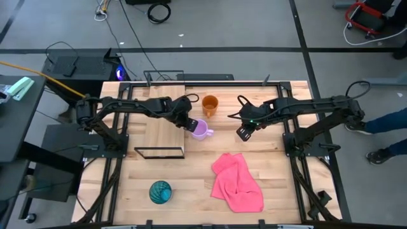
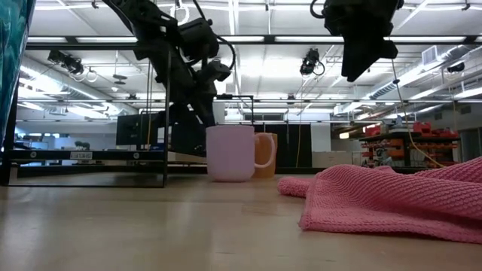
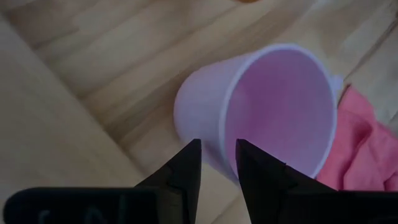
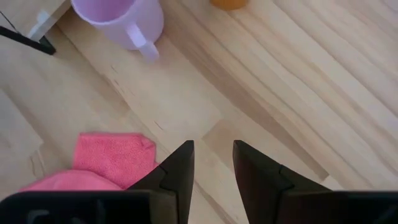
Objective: Stack small to large cups/mugs on shelf
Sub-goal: Put the purple mug on the shelf
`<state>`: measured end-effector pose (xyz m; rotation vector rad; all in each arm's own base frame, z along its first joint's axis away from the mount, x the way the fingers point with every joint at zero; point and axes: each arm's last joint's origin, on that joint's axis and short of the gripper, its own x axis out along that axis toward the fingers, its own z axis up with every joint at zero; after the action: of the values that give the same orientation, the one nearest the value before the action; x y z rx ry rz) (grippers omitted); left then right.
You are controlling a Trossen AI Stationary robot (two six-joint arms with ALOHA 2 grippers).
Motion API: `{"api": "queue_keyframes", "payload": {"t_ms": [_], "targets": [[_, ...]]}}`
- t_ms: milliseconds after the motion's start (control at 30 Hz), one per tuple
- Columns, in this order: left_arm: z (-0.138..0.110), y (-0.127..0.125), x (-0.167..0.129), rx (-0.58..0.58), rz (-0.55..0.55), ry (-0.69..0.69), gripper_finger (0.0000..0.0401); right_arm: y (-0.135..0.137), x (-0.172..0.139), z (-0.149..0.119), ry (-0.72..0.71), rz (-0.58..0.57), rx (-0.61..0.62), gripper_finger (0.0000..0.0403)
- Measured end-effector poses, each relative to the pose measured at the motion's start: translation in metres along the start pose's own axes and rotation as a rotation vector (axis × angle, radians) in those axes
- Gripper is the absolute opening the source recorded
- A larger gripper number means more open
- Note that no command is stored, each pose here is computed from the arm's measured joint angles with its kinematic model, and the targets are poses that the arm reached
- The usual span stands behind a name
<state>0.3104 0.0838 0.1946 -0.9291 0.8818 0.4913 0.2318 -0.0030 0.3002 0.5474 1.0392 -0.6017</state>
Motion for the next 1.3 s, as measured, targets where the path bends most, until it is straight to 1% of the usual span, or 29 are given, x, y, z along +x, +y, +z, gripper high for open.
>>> {"api": "queue_keyframes", "payload": {"t_ms": [200,400,533,633,733,800,933,1033,1167,1300], "targets": [[0.001,-0.001,0.000,-0.016,-0.008,-0.008,0.0095,0.000,0.000,0.000,0.001,-0.001,-0.001,0.0119],[0.002,-0.002,-0.001,-0.017,-0.005,-0.006,0.0050,0.000,0.000,0.000,0.001,-0.001,-0.002,0.0119],[0.011,-0.013,-0.009,0.018,-0.029,-0.037,0.0014,0.000,0.000,0.000,0.001,0.000,-0.002,0.0119],[0.018,-0.020,-0.018,0.046,-0.012,-0.060,0.0011,0.000,0.000,0.000,0.001,-0.001,-0.002,0.0119],[0.025,-0.028,-0.030,0.073,0.040,-0.076,0.0021,0.000,0.000,0.000,0.001,-0.001,-0.002,0.0119],[0.029,-0.033,-0.041,0.104,0.090,-0.068,0.0018,0.000,0.000,0.000,0.001,-0.001,-0.002,0.0119],[0.043,-0.045,-0.071,0.152,0.175,-0.084,0.0010,0.000,0.000,0.000,0.000,0.000,-0.002,0.0119],[0.054,-0.049,-0.096,0.152,0.253,-0.111,0.0014,0.000,0.000,0.000,0.000,0.000,-0.002,0.0119],[0.069,-0.043,-0.130,0.140,0.376,-0.137,0.0010,0.000,0.000,0.000,-0.001,0.001,-0.002,0.0119],[0.082,-0.023,-0.155,0.058,0.457,-0.111,0.0013,-0.002,-0.004,-0.002,0.000,0.003,-0.025,0.0119]]}}
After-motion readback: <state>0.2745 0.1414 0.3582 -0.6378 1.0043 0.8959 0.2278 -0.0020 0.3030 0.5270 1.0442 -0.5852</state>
